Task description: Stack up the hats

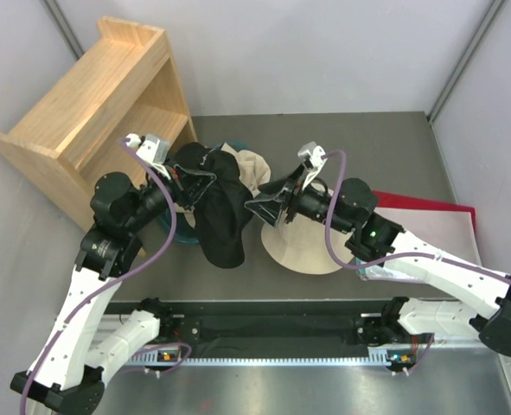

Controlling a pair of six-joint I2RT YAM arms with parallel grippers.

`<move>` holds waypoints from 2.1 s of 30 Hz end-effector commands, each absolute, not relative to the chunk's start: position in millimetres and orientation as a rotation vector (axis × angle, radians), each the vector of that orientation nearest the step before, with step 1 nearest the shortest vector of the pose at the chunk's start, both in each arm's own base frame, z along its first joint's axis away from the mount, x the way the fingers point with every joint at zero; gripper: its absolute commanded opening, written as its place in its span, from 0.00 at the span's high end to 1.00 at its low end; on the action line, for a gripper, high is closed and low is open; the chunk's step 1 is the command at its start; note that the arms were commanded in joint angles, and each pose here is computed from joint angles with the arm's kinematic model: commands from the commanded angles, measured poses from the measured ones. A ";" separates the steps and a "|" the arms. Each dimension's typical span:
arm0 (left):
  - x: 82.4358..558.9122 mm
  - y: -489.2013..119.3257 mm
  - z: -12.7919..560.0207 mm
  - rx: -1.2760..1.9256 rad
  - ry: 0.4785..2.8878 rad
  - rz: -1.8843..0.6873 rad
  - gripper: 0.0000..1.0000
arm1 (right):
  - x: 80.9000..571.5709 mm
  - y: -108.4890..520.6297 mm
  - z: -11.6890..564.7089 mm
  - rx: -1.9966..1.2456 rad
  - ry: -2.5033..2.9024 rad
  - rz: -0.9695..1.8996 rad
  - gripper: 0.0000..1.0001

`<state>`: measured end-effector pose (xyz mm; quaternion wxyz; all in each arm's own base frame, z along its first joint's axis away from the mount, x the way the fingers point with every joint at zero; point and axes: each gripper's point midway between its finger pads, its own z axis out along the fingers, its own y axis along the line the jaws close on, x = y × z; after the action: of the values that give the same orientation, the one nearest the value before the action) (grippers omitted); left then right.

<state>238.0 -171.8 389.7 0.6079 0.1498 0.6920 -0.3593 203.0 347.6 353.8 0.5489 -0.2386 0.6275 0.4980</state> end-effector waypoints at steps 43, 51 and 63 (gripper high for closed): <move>264.6 -327.1 406.2 0.634 1.563 -1.083 1.00 | 213.9 141.8 466.7 -0.191 1.368 0.422 1.00; 264.3 -335.6 369.2 0.642 1.644 -1.124 1.00 | 227.2 140.6 425.2 -0.186 1.466 0.314 1.00; 276.3 -332.2 330.6 0.611 1.740 -1.053 1.00 | 229.4 138.6 396.3 -0.177 1.538 0.280 1.00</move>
<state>260.7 -348.1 352.4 0.4788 0.2750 0.6850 -0.4753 226.1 169.5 373.3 0.6733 -0.1536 0.7079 0.1482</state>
